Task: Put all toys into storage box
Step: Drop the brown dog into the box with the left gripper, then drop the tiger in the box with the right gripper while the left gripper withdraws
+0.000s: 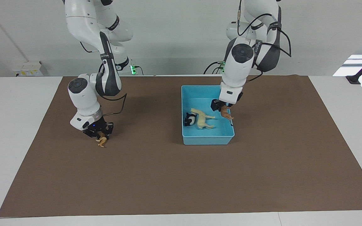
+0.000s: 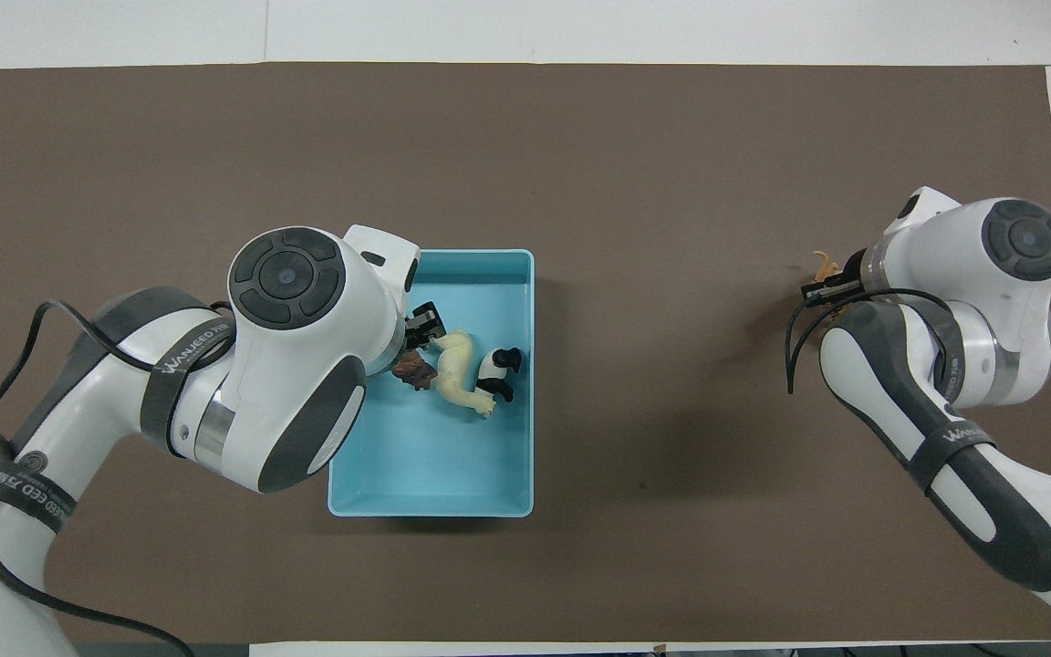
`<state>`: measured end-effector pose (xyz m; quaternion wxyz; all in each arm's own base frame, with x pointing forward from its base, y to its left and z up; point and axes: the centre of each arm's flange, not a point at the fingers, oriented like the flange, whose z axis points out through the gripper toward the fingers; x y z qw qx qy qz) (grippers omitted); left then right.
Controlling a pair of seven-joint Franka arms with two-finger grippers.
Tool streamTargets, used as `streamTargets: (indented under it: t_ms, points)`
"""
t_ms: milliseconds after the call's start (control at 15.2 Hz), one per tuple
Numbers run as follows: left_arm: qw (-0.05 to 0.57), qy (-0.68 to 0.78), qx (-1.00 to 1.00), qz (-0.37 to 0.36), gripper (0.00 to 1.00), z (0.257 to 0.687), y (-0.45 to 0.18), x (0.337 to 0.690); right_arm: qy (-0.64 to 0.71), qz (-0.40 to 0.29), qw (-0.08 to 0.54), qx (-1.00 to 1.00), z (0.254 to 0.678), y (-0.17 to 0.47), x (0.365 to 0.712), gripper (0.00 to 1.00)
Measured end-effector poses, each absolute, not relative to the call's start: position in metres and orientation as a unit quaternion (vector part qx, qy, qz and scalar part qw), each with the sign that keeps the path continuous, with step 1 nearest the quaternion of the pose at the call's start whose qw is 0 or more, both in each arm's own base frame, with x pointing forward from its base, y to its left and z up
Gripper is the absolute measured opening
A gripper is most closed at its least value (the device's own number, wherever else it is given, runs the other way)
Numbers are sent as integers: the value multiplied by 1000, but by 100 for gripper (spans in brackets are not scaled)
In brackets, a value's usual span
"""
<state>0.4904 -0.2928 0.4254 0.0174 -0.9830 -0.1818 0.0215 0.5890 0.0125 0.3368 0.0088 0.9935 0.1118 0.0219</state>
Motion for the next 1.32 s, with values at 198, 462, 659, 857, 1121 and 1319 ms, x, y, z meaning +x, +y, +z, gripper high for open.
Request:
streamTargets:
  t_ms: [198, 462, 659, 857, 1121, 1319]
  points:
    - [14, -190, -982, 16, 100, 446, -265, 499, 93, 8, 7, 996, 405, 54, 607, 36]
    - [16, -115, -993, 30, 100, 508, -159, 517, 20, 27, -7, 999, 474, 218, 592, 36]
    - [12, -44, -998, 50, 100, 553, -85, 527, 3, 36, -20, 999, 483, 344, 544, 36]
    - [9, -22, -998, 57, 100, 566, -58, 538, 8, 35, -27, 999, 463, 416, 506, 36]
    - [8, -2, -997, 70, 100, 559, -55, 552, 6, 42, -38, 998, 389, 482, 484, 36]
    - [5, 16, -996, 85, 100, 560, -41, 553, -16, 41, -38, 998, 377, 481, 491, 50]
